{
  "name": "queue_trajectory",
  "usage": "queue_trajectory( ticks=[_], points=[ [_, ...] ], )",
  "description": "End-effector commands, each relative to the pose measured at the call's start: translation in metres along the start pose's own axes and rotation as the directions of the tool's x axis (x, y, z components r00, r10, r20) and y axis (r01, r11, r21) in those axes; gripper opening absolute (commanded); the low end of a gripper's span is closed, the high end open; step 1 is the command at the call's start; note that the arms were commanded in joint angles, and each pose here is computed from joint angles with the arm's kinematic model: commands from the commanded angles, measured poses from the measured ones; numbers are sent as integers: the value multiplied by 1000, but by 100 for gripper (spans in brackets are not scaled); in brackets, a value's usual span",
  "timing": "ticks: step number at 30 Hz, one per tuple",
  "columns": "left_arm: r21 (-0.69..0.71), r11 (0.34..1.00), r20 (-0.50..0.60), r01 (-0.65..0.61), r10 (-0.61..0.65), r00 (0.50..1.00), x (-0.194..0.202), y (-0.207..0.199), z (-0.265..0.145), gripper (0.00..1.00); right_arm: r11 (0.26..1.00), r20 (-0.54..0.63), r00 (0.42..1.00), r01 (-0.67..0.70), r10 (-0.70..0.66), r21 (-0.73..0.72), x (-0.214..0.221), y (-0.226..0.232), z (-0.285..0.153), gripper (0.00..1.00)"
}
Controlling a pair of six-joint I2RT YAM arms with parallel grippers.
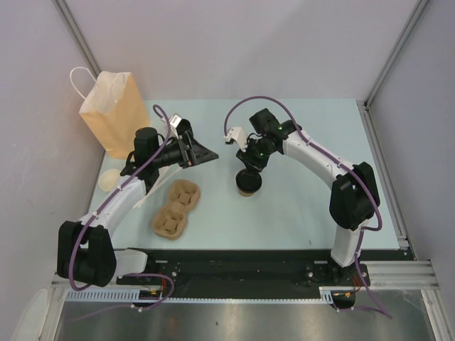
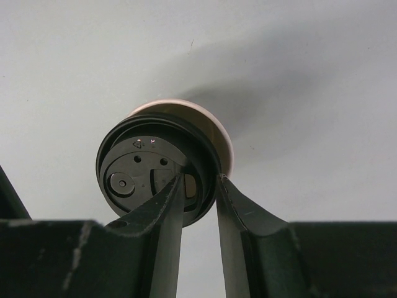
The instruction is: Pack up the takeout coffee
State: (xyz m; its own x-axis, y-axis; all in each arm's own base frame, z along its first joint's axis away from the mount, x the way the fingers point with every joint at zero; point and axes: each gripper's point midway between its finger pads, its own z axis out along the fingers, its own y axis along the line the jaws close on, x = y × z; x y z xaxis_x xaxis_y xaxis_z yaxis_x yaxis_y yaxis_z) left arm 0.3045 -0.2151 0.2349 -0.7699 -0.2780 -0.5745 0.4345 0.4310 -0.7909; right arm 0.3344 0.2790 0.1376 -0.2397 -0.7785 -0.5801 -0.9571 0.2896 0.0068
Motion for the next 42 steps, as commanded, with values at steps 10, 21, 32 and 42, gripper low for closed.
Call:
queue_trajectory(
  ticks=[10, 21, 32, 42],
  points=[
    [36, 997, 19, -61, 61, 998, -12, -15, 0, 92, 999, 37, 998, 50, -51, 7, -15, 1, -2, 31],
    [36, 997, 19, -61, 60, 998, -12, -15, 0, 92, 999, 35, 998, 53, -53, -4, -15, 2, 1, 22],
    [37, 998, 15, -59, 59, 998, -12, -15, 1, 92, 998, 40, 998, 58, -57, -6, -21, 0, 2, 12],
    [36, 998, 14, -58, 58, 998, -13, -13, 3, 92, 998, 45, 997, 58, -58, 2, -25, -3, 2, 13]
  ],
)
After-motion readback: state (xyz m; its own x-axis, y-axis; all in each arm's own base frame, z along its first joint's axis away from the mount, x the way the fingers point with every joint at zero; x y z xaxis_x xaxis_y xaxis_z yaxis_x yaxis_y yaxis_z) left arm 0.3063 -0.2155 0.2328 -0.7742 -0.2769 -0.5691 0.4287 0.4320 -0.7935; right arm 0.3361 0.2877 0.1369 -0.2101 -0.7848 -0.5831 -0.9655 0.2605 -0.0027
